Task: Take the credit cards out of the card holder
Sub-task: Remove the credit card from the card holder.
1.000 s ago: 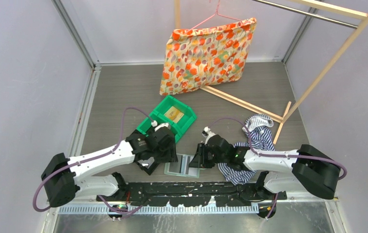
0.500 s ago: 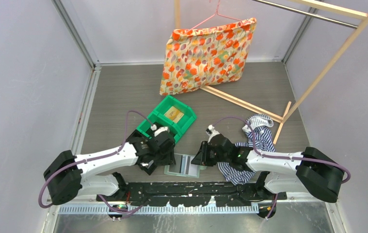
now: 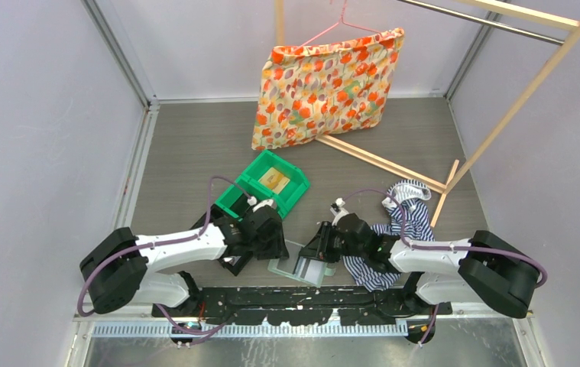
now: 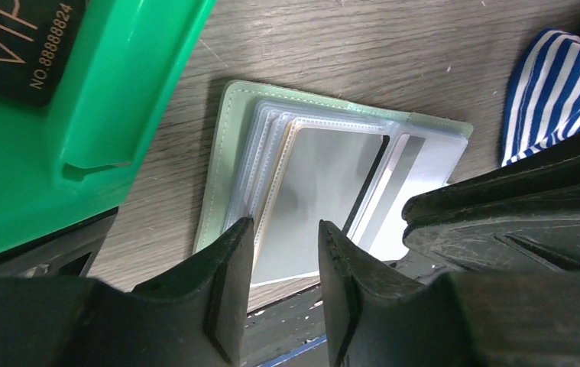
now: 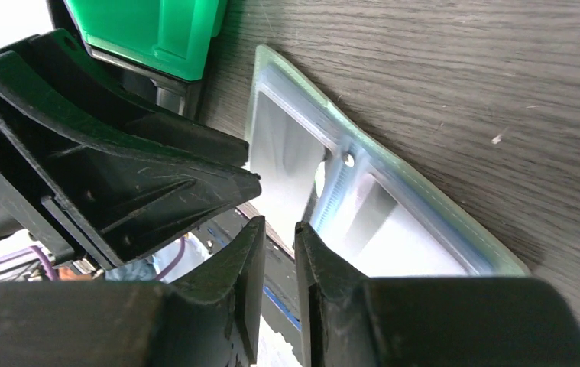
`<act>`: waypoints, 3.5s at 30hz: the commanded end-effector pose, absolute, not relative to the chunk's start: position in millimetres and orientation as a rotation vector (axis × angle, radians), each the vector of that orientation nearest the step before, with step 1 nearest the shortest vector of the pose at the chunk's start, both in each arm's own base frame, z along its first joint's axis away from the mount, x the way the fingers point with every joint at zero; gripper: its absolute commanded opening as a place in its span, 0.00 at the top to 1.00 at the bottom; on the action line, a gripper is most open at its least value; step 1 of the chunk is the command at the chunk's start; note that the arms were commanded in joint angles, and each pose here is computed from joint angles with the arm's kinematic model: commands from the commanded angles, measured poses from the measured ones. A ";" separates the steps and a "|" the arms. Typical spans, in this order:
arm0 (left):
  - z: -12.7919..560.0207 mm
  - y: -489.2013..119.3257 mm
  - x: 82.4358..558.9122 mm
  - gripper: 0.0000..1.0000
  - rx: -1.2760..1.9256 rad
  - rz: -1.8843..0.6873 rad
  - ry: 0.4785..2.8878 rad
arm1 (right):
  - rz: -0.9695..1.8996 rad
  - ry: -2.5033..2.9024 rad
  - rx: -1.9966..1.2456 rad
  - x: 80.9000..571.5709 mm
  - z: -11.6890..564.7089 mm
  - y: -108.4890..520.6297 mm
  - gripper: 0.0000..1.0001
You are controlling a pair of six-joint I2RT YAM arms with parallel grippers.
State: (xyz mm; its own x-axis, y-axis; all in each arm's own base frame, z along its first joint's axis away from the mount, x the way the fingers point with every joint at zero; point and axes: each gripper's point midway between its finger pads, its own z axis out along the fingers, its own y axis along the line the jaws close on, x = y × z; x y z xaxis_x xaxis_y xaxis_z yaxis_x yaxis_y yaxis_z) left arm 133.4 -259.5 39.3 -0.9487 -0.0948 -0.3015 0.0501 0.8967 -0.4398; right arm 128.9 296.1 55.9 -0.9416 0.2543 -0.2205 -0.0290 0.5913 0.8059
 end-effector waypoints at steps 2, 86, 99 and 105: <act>32.6 -267.6 127.0 0.64 -0.036 -0.717 2.764 | 1.372 2.444 0.236 135.7 68.9 304.8 0.72; -23.7 -234.3 66.8 0.99 -0.254 -0.490 2.910 | 1.211 2.391 0.331 126.4 38.9 236.0 0.99; 17.9 -234.1 77.9 1.00 -0.265 -0.579 2.773 | 1.384 2.513 -0.019 170.7 47.2 274.7 0.99; 54.3 -239.6 100.6 0.91 -0.222 -0.613 2.638 | 1.391 2.563 -0.083 175.5 46.3 283.8 0.93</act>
